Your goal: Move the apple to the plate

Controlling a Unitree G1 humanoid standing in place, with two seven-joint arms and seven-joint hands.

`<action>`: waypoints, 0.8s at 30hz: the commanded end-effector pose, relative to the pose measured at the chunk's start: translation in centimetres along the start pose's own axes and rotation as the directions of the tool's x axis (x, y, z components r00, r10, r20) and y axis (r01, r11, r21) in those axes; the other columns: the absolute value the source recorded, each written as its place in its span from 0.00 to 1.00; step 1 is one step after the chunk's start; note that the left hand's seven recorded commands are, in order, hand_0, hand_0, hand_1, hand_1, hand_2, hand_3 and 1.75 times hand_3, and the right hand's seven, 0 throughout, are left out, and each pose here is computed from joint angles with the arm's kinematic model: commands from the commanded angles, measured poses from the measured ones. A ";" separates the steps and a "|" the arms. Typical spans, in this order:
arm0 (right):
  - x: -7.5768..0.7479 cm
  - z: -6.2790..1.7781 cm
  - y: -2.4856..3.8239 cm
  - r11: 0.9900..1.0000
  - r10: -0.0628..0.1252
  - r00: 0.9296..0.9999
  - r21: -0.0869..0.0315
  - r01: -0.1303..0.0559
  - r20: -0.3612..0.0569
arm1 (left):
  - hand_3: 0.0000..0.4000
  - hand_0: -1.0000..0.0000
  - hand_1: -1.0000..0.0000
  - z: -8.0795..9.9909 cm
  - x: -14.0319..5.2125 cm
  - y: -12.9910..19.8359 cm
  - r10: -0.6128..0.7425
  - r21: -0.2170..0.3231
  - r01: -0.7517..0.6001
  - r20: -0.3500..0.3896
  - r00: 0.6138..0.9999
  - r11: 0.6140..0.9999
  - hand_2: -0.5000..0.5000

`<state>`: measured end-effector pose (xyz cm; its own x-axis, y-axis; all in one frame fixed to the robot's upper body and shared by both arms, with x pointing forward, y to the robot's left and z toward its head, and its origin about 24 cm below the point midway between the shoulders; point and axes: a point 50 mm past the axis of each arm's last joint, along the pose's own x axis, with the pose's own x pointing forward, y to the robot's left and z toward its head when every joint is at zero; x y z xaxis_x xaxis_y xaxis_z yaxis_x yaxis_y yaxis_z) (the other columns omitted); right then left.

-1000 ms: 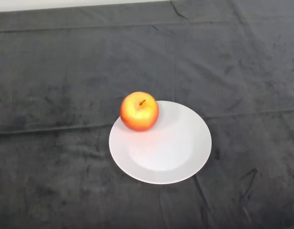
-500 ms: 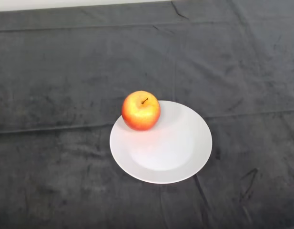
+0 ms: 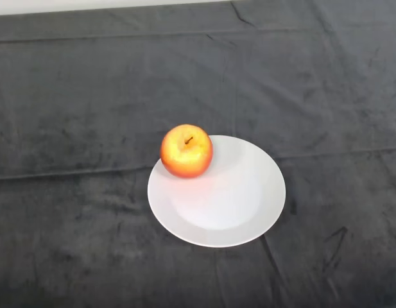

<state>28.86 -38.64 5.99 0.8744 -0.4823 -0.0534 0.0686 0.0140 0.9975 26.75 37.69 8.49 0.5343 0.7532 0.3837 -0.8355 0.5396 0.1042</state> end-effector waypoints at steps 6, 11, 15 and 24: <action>0.53 -0.23 1.02 1.000 0.028 1.000 0.011 -0.028 -0.002 | 0.00 1.00 1.00 1.9 2.3 1.1 0.052 -0.009 -0.051 0.078 0.996 0.999 0.50; 0.53 -0.23 1.02 1.000 0.028 1.000 0.011 -0.028 -0.002 | 0.00 1.00 1.00 1.9 2.2 1.1 0.048 -0.009 -0.048 0.079 0.996 0.999 0.50; 0.53 -0.23 1.02 1.000 0.028 1.000 0.011 -0.028 -0.002 | 0.00 1.00 1.00 1.9 2.2 1.0 0.046 -0.009 -0.045 0.079 0.996 0.999 0.50; 0.53 -0.23 1.02 1.000 0.028 1.000 0.011 -0.028 -0.002 | 0.00 1.00 1.00 1.8 2.1 1.0 0.042 -0.010 -0.042 0.080 0.996 0.999 0.50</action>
<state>28.86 -38.64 5.99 0.8744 -0.4823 -0.0534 0.0686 0.0140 0.9975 26.69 37.57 8.47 0.5414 0.7403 0.3987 -0.8297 0.5470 0.1111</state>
